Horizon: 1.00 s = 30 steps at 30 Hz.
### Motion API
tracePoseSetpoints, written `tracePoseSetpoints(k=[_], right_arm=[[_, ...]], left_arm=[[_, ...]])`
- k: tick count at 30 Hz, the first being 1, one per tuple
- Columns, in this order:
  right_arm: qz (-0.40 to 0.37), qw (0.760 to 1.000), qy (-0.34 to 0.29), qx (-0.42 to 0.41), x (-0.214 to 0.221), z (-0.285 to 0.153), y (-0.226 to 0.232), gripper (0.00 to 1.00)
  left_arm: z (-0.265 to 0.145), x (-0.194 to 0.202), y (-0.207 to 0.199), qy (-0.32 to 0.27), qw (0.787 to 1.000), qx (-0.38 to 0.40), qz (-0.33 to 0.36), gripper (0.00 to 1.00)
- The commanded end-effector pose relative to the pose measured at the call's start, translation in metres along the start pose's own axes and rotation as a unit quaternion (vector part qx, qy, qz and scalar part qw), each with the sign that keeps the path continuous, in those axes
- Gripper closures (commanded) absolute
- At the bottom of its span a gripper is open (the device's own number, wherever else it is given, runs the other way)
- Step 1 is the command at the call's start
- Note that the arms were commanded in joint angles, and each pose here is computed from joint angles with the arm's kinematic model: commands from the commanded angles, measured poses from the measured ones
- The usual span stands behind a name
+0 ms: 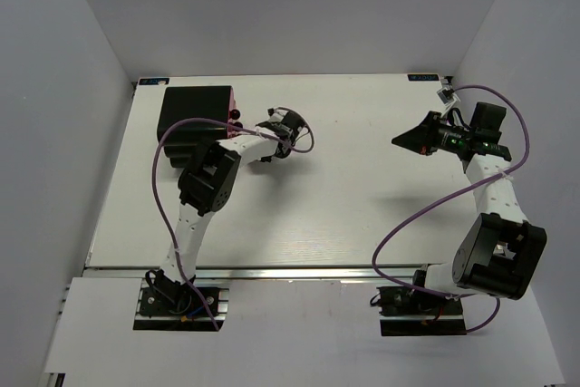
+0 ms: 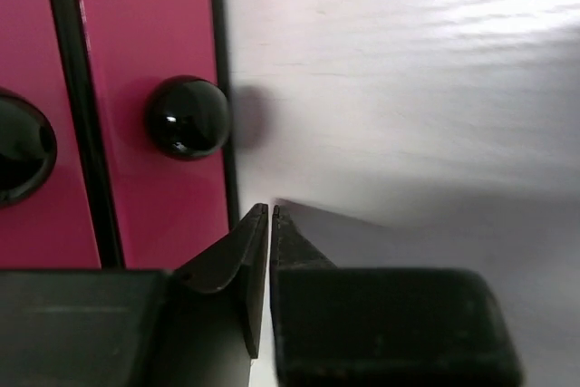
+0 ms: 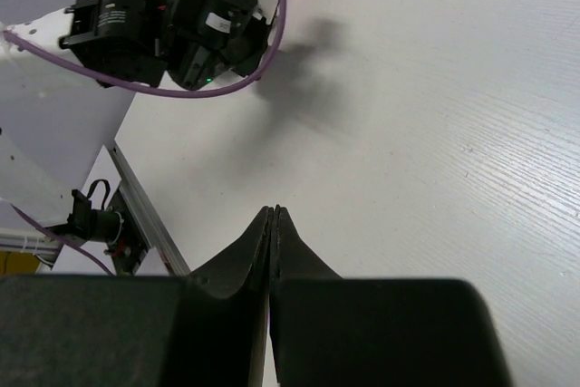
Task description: Sort the legos into containers by color
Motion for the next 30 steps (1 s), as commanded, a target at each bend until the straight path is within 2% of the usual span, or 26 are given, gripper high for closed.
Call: tracePoseSetpoints(k=[1, 2, 4, 6, 7, 8, 9, 10, 11, 12, 13, 14, 17, 20, 22, 24, 27, 28, 30], right_arm=[[-0.02, 1.0, -0.01, 0.004, -0.004, -0.002, 0.001, 1.0], [-0.023, 1.0, -0.011, 0.008, -0.005, -0.002, 0.001, 1.0], [-0.032, 0.999, -0.013, 0.019, -0.005, -0.002, -0.001, 1.0], [-0.042, 0.999, -0.016, 0.029, -0.006, -0.002, -0.001, 1.0], [-0.052, 0.998, -0.016, 0.037, -0.006, -0.002, -0.002, 0.86], [-0.057, 0.997, -0.017, 0.043, -0.007, -0.003, -0.002, 0.77], [-0.062, 0.997, -0.017, 0.05, -0.008, -0.004, -0.002, 0.7], [-0.061, 0.996, -0.014, 0.065, -0.008, -0.005, -0.002, 0.56], [-0.077, 0.994, -0.01, 0.073, -0.006, -0.004, -0.003, 0.49], [-0.082, 0.994, -0.005, 0.072, -0.004, -0.004, -0.002, 0.49], [-0.086, 0.991, -0.004, 0.1, -0.001, -0.007, -0.002, 0.23], [-0.1, 0.989, 0.001, 0.11, 0.003, -0.007, -0.002, 0.11], [-0.117, 0.98, 0.003, 0.163, 0.013, -0.01, 0.002, 0.11], [-0.111, 0.973, -0.01, 0.204, 0.027, -0.013, 0.002, 0.11], [-0.1, 0.969, -0.036, 0.224, 0.033, -0.016, 0.007, 0.11], [-0.092, 0.968, -0.05, 0.228, 0.042, -0.016, 0.007, 0.11], [-0.094, 0.961, -0.075, 0.25, 0.049, -0.023, 0.009, 0.11], [-0.104, 0.958, -0.085, 0.253, 0.05, -0.025, 0.012, 0.11], [-0.119, 0.953, -0.091, 0.263, 0.055, -0.026, 0.007, 0.11]], left_arm=[[-0.047, -0.027, 0.028, -0.071, 0.993, 0.083, -0.048, 0.82], [-0.052, -0.03, 0.031, -0.083, 0.99, 0.1, -0.053, 0.8], [-0.071, -0.029, 0.045, -0.107, 0.98, 0.153, -0.064, 0.7], [-0.092, -0.028, 0.046, -0.144, 0.95, 0.272, -0.053, 0.53], [-0.109, -0.018, 0.057, -0.167, 0.931, 0.32, -0.047, 0.37], [-0.123, -0.016, 0.057, -0.199, 0.897, 0.392, -0.041, 0.31], [-0.133, -0.009, 0.061, -0.216, 0.88, 0.422, -0.04, 0.21], [-0.157, -0.007, 0.082, -0.269, 0.849, 0.451, -0.054, 0.17], [-0.156, 0.016, 0.079, -0.261, 0.831, 0.489, -0.049, 0.17], [-0.164, 0.027, 0.084, -0.273, 0.816, 0.507, -0.053, 0.16], [-0.168, 0.038, 0.093, -0.287, 0.804, 0.516, -0.062, 0.15], [-0.178, 0.058, 0.106, -0.315, 0.791, 0.518, -0.075, 0.06], [-0.193, 0.098, 0.126, -0.364, 0.769, 0.519, -0.081, 0.02], [-0.203, 0.122, 0.142, -0.394, 0.762, 0.506, -0.087, 0.02], [-0.197, 0.135, 0.141, -0.39, 0.771, 0.495, -0.091, 0.02], [-0.197, 0.146, 0.144, -0.401, 0.77, 0.486, -0.1, 0.02], [-0.201, 0.149, 0.152, -0.419, 0.768, 0.472, -0.106, 0.02], [-0.199, 0.15, 0.155, -0.418, 0.778, 0.456, -0.11, 0.02], [-0.202, 0.152, 0.162, -0.427, 0.78, 0.443, -0.119, 0.02]])
Point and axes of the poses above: each gripper's point midway between its finger pads, its own z axis out along the fingers, its own y axis along the line the jaws close on, x = y × z, the point moved 10 cm from there along -z, back along the fingers, and after that the axes turned 5 degrees about z, right-handed, at the moved point
